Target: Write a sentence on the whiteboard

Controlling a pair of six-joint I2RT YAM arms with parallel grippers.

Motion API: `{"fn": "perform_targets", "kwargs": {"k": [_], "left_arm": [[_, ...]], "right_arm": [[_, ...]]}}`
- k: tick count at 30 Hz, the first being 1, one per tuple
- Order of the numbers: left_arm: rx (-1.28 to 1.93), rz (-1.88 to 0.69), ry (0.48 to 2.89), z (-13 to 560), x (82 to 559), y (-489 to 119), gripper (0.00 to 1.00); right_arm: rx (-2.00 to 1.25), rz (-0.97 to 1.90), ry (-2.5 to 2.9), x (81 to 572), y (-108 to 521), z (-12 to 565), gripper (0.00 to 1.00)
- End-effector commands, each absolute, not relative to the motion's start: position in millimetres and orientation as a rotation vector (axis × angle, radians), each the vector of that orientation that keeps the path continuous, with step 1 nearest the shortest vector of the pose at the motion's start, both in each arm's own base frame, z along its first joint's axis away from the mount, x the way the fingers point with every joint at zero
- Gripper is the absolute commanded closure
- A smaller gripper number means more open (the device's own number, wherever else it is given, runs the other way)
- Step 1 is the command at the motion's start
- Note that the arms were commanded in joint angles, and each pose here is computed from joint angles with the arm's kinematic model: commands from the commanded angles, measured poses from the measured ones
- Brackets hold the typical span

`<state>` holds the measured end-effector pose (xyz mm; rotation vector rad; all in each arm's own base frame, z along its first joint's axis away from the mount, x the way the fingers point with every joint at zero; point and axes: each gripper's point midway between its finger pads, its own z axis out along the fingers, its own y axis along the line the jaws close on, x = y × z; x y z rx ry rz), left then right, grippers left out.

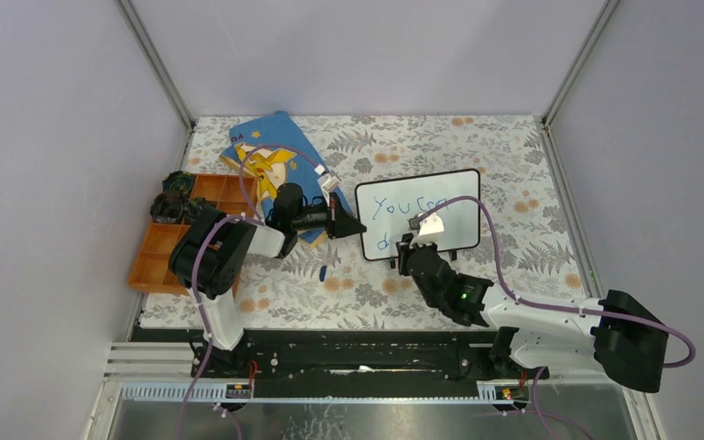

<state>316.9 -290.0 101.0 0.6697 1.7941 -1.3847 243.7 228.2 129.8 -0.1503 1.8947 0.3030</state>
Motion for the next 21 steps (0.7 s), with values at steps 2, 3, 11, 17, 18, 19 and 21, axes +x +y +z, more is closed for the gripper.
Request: {"fn": "perform_targets", "kwargs": {"k": [2,3,11,17,18,19,21], "left_arm": [[0.688,-1.364,1.889,74,306,-292,1.00],[0.689,-1.365,1.889,75,305,-293,1.00],[0.691,-1.363,1.889,75,306,-293,1.00],[0.690,-1.363,1.889,75,306,-293,1.00],[0.690,-1.363,1.890,75,306,-293,1.00],[0.690,-1.363,1.891,74,306,-293,1.00],[0.689,-1.362,1.891,75,306,-292,1.00]], "right_arm": [[-0.087,0.322,1.866,253,230,144,1.00],[-0.084,0.319,1.867,254,229,143,1.00],[-0.106,0.327,1.893,254,233,135,1.00],[-0.116,0.323,1.915,250,230,127,1.00],[-0.119,0.320,1.919,249,229,125,1.00],[-0.118,0.319,1.922,248,229,124,1.00],[-0.117,0.310,1.929,248,227,122,1.00]]}}
